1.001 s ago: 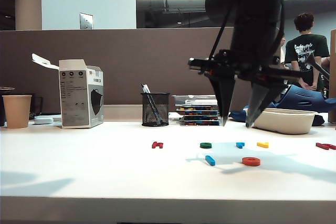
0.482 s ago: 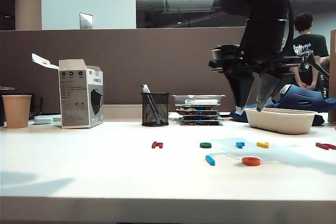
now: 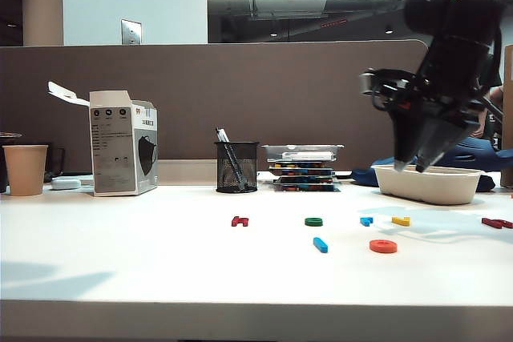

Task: Select the appropriate letters from the row of letter magnets placed on the table to arrange into the word "love".

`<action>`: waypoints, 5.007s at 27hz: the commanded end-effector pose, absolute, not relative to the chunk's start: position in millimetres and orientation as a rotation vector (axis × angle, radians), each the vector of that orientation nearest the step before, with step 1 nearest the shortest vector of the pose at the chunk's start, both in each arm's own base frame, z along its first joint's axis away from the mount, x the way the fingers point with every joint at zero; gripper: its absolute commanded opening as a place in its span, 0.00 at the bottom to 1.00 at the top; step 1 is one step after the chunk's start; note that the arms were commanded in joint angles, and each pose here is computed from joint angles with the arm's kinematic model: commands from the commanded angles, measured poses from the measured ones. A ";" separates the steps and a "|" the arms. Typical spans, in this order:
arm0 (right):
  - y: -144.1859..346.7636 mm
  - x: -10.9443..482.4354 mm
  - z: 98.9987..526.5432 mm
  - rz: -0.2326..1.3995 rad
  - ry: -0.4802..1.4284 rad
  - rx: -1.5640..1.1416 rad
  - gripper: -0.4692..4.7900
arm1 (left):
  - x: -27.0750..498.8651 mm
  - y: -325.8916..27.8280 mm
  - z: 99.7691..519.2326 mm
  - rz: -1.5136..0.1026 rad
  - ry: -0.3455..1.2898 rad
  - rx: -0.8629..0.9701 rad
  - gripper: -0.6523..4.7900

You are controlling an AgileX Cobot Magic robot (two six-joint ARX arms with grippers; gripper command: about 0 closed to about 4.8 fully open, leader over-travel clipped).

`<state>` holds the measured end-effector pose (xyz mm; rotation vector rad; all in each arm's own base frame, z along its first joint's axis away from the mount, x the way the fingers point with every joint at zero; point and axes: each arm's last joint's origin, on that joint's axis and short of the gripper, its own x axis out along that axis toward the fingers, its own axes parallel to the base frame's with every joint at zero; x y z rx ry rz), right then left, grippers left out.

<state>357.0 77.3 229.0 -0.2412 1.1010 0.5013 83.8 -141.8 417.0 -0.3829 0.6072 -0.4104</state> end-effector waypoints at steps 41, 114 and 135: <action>84.4 378.2 184.0 0.685 1.099 -0.265 0.47 | 83.3 -141.2 419.0 -0.414 0.597 -0.387 0.11; 78.7 370.1 198.7 0.567 1.143 -0.343 0.17 | 83.3 -141.2 418.9 -0.414 0.597 -0.387 0.11; 81.5 373.5 200.2 0.636 1.083 -0.309 0.32 | 83.3 -141.2 419.0 -0.414 0.597 -0.387 0.11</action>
